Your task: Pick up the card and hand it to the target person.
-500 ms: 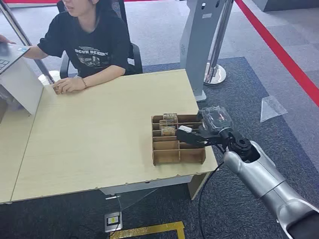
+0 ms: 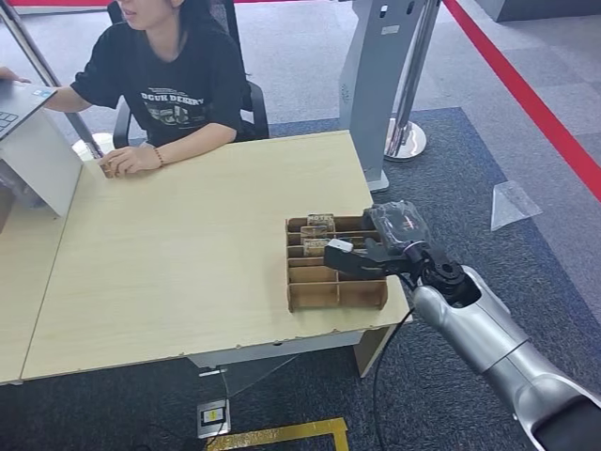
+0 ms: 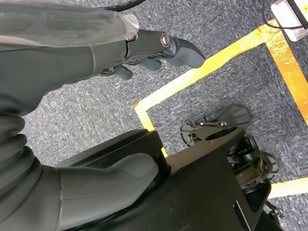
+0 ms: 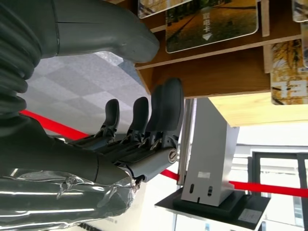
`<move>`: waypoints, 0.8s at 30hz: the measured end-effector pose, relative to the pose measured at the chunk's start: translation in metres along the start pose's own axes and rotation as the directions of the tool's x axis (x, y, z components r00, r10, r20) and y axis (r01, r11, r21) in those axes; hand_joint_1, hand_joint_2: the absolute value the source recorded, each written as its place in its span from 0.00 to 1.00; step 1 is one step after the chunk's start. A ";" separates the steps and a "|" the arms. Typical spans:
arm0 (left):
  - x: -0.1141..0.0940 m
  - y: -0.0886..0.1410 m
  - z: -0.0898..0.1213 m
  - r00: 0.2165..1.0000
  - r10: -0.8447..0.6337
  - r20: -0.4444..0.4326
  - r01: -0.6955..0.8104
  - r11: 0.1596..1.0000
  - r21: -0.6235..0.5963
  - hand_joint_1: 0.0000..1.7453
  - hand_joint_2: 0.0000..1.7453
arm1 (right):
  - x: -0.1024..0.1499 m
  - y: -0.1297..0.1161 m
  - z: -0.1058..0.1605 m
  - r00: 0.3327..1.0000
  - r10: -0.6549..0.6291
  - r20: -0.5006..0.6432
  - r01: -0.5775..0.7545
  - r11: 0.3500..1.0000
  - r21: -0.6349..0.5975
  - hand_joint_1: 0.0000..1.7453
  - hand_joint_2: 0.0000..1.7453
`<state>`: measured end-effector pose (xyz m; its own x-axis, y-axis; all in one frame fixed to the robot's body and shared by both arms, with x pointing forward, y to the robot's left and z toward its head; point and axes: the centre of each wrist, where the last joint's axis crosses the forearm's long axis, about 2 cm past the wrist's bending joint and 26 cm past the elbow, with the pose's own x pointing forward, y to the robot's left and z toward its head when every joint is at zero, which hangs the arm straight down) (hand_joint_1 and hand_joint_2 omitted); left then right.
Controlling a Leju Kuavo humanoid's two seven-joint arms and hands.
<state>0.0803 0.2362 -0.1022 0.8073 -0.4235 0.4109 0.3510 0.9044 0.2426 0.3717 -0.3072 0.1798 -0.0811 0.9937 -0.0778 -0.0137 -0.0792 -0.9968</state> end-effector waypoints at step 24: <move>0.001 -0.003 0.001 1.000 0.003 0.001 -0.003 1.000 -0.005 0.00 1.00 | 0.012 0.000 -0.001 1.000 -0.012 0.015 0.012 1.000 -0.008 0.51 1.00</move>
<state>0.0799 0.2329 -0.1019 0.8077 -0.4210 0.4128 0.3511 0.9059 0.2367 0.3722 -0.2957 0.1793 -0.0960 0.9932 -0.0654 -0.0063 -0.0663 -0.9978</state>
